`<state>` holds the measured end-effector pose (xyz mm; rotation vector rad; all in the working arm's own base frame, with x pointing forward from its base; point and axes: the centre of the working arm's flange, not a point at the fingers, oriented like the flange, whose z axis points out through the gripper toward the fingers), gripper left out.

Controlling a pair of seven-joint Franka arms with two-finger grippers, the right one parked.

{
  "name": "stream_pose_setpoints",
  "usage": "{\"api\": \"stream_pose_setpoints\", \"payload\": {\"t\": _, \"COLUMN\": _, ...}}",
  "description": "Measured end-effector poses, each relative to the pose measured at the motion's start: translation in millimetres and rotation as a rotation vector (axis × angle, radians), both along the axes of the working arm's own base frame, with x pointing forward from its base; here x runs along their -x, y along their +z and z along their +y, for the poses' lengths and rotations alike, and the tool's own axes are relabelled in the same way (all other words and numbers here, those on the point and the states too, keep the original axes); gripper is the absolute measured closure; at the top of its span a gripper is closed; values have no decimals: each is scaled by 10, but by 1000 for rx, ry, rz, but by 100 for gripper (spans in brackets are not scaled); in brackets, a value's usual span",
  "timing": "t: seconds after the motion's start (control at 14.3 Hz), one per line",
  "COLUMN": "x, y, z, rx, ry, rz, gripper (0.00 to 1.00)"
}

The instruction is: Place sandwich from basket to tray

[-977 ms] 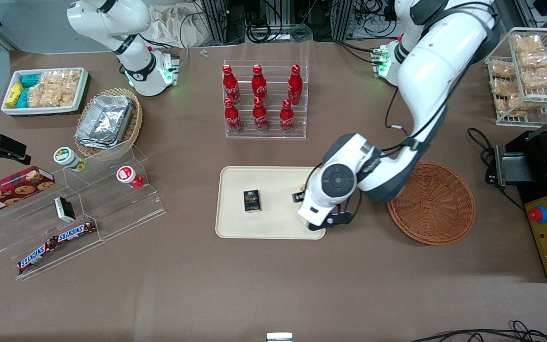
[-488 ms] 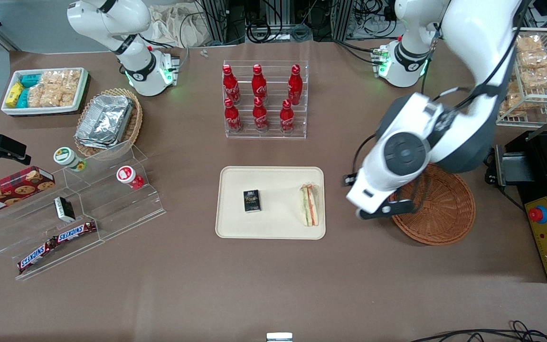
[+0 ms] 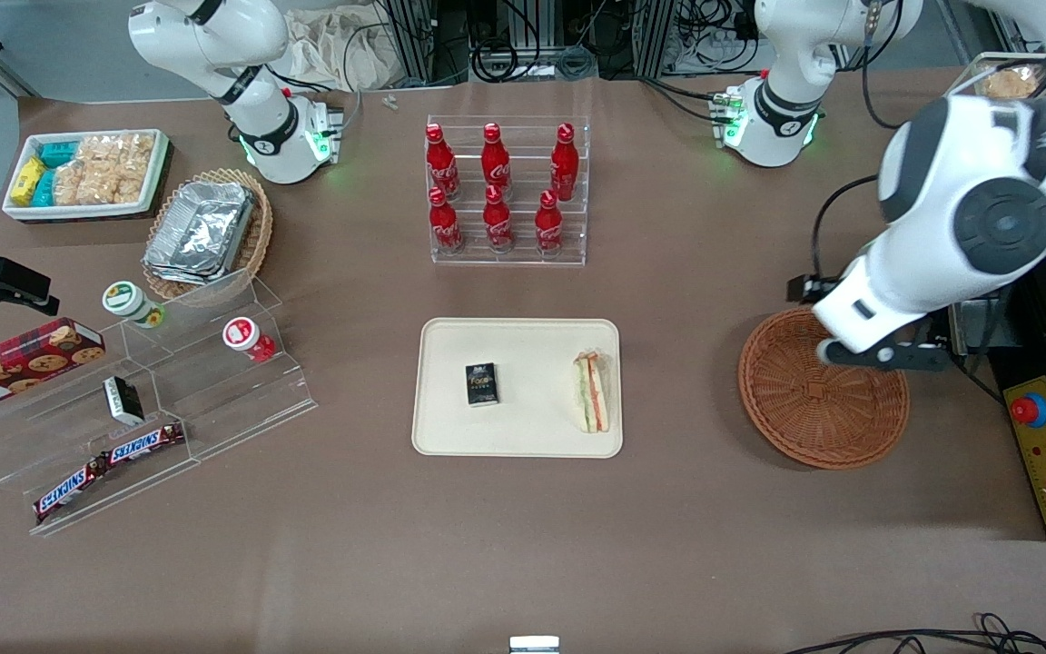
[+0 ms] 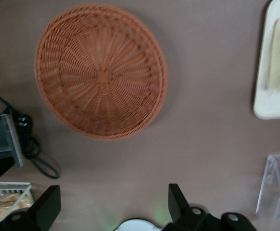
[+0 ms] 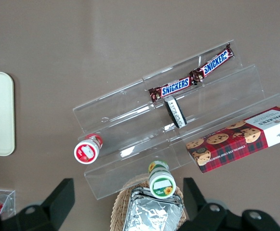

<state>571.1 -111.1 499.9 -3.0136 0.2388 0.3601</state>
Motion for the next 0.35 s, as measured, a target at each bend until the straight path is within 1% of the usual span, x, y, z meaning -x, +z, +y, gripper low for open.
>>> {"api": "stream_pose_setpoints", "payload": {"t": 0.14, "x": 38, "y": 56, "z": 235, "rx": 13, "ry": -31, "rz": 3, "gripper": 0}}
{"api": "stream_pose_setpoints", "payload": {"t": 0.28, "x": 2, "y": 106, "z": 465, "rx": 32, "ry": -68, "rz": 2, "gripper": 0}}
{"api": "stream_pose_setpoints", "payload": {"t": 0.35, "x": -14, "y": 127, "z": 568, "rx": 44, "ry": -103, "rz": 10, "gripper": 0}}
